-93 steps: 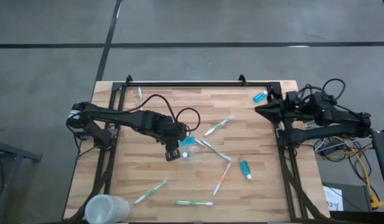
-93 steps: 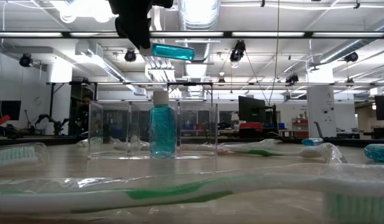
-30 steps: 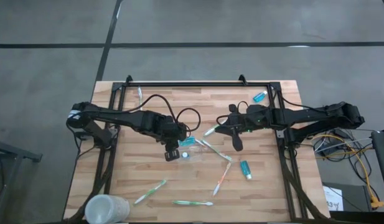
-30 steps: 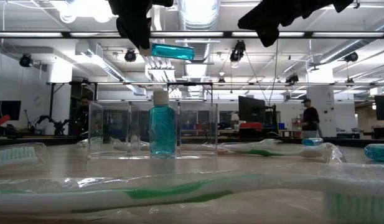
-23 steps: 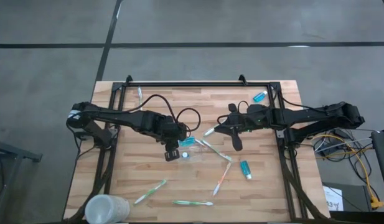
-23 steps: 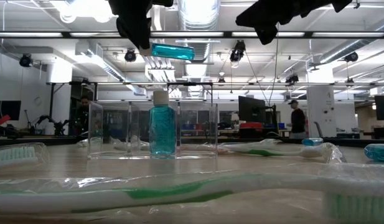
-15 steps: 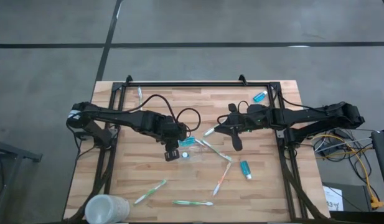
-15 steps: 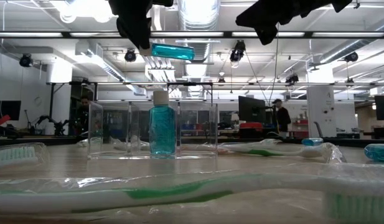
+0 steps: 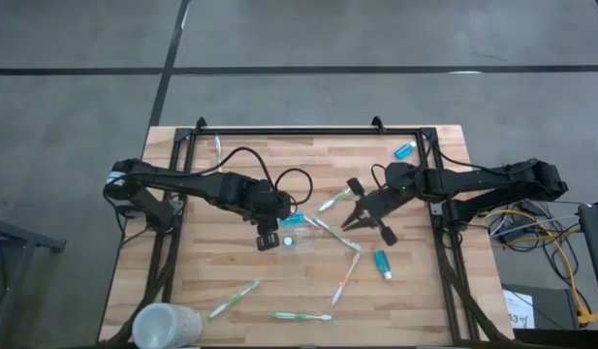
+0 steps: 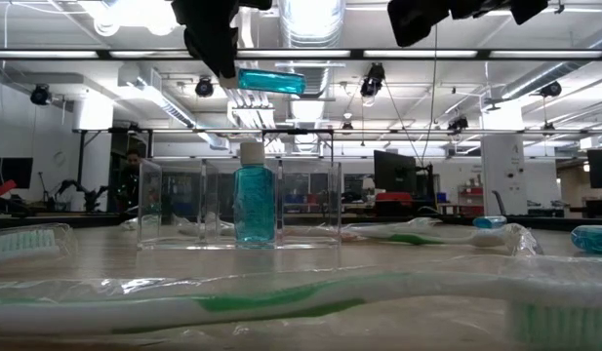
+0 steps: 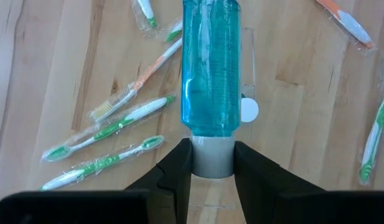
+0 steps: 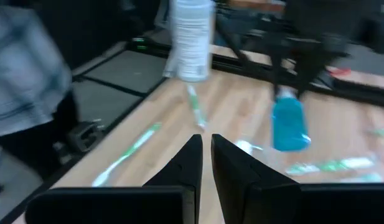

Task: Pick & Place toothbrushing station
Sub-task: Put the blue mouthwash bottle into the transparent organizer

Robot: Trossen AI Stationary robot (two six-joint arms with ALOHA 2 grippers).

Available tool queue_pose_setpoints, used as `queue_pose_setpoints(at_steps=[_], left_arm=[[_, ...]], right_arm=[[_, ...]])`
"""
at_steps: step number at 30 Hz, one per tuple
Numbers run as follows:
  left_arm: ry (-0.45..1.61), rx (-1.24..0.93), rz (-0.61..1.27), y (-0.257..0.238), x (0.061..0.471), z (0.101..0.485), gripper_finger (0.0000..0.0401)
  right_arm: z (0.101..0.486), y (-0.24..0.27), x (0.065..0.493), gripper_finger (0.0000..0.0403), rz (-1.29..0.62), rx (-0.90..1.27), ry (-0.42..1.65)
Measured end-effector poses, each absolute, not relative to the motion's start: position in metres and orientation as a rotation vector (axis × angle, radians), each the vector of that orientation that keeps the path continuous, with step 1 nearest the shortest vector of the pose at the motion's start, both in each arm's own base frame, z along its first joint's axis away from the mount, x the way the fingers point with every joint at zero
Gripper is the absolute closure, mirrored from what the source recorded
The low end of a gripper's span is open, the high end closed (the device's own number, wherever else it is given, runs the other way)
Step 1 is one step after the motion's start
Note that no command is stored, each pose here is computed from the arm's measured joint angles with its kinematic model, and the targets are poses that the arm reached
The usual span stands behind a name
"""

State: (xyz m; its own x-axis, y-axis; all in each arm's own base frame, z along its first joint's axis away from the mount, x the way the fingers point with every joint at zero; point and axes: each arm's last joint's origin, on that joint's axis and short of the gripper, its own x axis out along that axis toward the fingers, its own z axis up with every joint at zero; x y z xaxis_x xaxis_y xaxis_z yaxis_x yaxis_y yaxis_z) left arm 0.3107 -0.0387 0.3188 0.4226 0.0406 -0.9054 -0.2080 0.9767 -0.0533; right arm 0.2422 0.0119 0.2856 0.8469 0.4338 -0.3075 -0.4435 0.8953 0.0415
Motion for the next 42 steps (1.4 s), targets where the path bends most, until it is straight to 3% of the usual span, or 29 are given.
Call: queue_pose_setpoints(at_steps=[7, 13, 22, 32, 42], left_arm=[[1.125, -0.166, 0.158, -0.039, 0.311, 0.319, 0.0295], [1.125, -0.166, 0.158, -0.039, 0.311, 0.319, 0.0295], [1.124, -0.166, 0.159, -0.039, 0.311, 0.319, 0.0295], [1.124, -0.165, 0.159, -0.039, 0.311, 0.319, 0.0295], [1.121, -0.147, 0.157, -0.038, 0.311, 0.319, 0.0295]], right_arm=[[0.285, 0.008, 0.244, 0.0369, 0.312, 0.034, 0.342], [0.285, 0.008, 0.244, 0.0369, 0.31, 0.05, 0.343], [0.285, 0.01, 0.244, 0.0369, 0.402, -0.092, 0.314], [0.274, 0.001, 0.242, 0.0369, 0.055, 0.107, 0.462], [0.272, 0.0, 0.241, 0.0369, 0.008, 0.159, 0.484]])
